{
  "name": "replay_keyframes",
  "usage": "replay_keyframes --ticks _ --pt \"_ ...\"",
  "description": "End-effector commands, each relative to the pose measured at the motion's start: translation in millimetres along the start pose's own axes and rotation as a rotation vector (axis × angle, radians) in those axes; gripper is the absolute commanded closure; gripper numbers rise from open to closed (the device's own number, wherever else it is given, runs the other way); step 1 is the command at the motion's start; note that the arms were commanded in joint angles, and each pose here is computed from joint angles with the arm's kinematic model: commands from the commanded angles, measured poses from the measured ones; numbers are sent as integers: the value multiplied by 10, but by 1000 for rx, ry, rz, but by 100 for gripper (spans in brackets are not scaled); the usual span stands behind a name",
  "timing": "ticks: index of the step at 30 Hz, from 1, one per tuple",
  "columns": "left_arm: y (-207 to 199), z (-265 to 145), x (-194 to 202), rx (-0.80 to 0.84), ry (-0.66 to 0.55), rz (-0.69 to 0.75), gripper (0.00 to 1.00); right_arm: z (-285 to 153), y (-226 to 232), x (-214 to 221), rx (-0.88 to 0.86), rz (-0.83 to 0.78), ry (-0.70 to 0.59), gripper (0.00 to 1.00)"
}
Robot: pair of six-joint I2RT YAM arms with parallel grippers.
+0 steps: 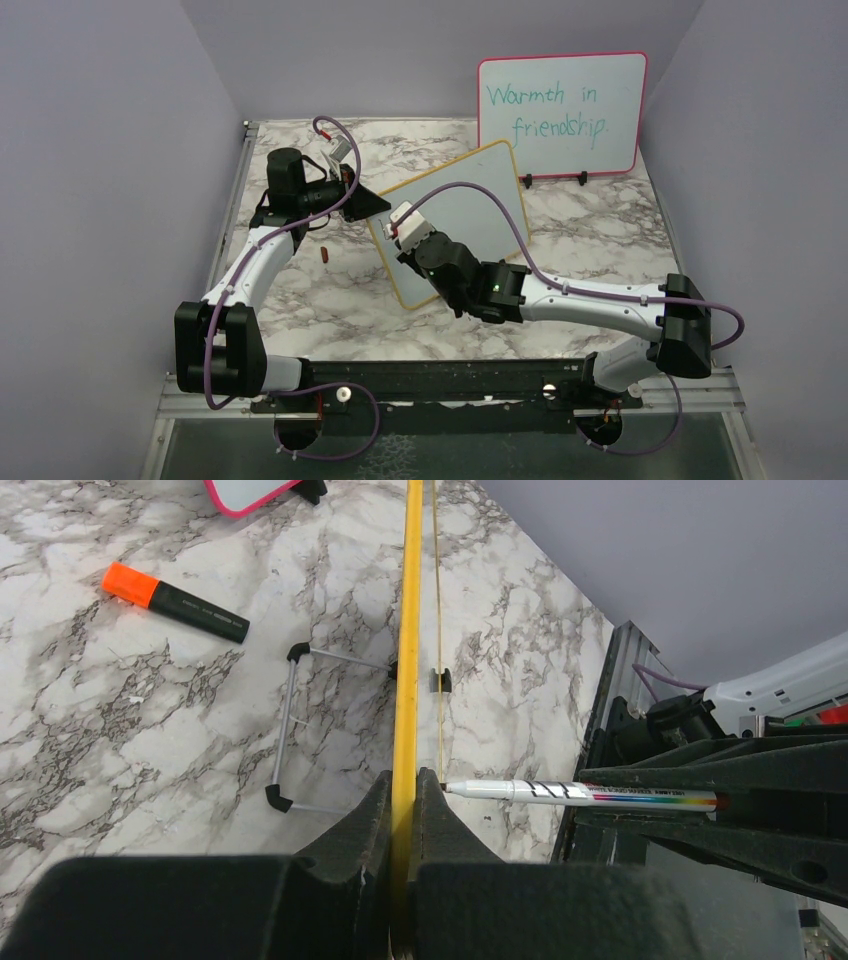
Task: Write a sentence on the whiteboard
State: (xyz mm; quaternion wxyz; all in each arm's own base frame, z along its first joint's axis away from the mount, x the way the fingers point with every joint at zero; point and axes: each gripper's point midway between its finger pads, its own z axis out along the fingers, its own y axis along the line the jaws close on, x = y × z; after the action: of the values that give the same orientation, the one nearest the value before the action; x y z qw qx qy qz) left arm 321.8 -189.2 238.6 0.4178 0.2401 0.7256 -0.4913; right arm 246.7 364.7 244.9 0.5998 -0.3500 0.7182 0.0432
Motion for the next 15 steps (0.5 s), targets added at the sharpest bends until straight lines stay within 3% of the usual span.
replay_keyframes --ticks 1,15 --pt "63 58 211 -20 59 -5 100 0 -18 -77 -7 44 -24 99" --pt "58 55 202 -20 57 -1 100 46 71 -7 -39 21 4 99"
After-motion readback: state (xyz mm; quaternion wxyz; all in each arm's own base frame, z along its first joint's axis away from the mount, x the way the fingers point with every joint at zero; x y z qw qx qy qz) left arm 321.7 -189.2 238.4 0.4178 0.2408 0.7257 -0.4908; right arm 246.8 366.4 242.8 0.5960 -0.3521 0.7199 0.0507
